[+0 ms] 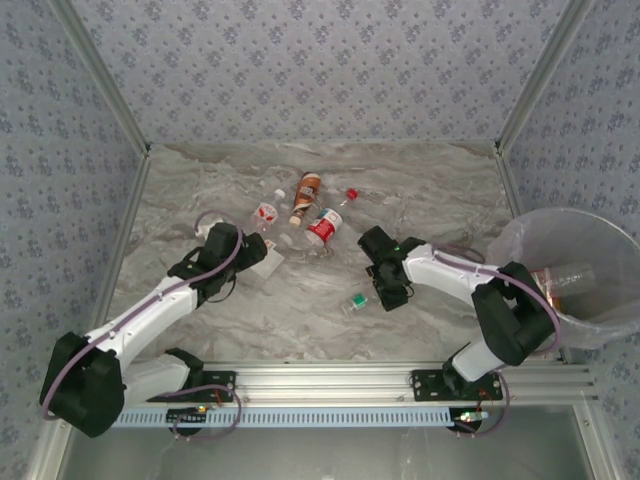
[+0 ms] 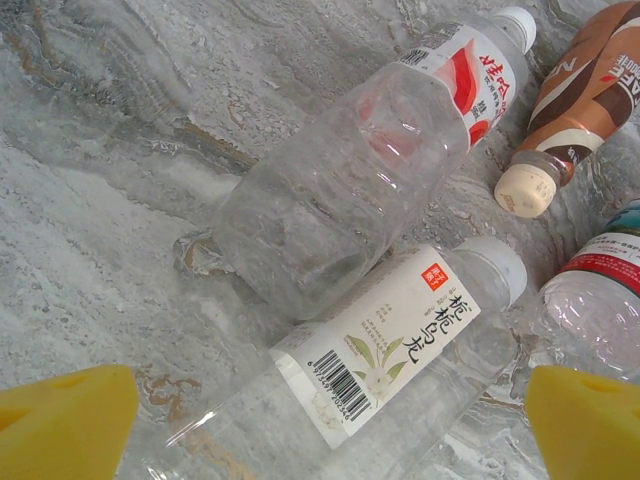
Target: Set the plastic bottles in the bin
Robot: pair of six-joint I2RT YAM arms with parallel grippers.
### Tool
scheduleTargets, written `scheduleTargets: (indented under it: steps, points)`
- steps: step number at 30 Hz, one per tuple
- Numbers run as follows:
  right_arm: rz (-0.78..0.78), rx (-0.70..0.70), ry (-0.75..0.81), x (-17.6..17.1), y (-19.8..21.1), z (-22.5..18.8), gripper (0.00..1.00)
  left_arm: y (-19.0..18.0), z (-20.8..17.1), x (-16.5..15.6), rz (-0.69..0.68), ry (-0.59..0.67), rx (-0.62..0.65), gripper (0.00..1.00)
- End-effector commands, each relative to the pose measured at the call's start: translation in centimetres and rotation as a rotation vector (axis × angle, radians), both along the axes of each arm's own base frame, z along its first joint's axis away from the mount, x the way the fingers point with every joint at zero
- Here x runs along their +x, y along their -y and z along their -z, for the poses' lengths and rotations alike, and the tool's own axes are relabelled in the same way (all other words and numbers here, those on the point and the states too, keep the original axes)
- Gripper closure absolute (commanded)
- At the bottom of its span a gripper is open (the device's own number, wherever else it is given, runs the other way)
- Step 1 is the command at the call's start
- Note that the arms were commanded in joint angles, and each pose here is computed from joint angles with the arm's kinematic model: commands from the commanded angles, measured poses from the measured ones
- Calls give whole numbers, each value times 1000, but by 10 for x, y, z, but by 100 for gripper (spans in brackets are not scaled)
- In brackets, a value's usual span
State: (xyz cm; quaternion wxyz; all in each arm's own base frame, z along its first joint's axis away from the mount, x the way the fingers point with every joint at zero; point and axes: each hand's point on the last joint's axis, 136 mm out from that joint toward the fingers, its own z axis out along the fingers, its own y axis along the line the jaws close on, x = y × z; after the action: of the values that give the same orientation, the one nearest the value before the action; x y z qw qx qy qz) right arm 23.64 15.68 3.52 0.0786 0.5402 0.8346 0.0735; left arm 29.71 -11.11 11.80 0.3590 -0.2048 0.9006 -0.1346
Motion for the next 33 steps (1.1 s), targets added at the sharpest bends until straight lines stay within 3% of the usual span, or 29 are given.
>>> scheduleTargets:
  steps: [1,7,16,22,33]
  points:
    - [-25,-76,84,8,12,-17,34,4,-14,7,-4,23,-29,0]
    - [-121,-181,270,26,14,-55,39,5,-13,8,-2,23,-29,1]
    - [-394,-280,638,51,-6,-134,42,10,-12,12,12,14,-40,0]
    - [-567,-329,778,56,-15,-179,46,13,-10,13,17,9,-49,1]
    - [-773,-588,945,63,1,-283,50,17,-9,15,28,2,-54,1]
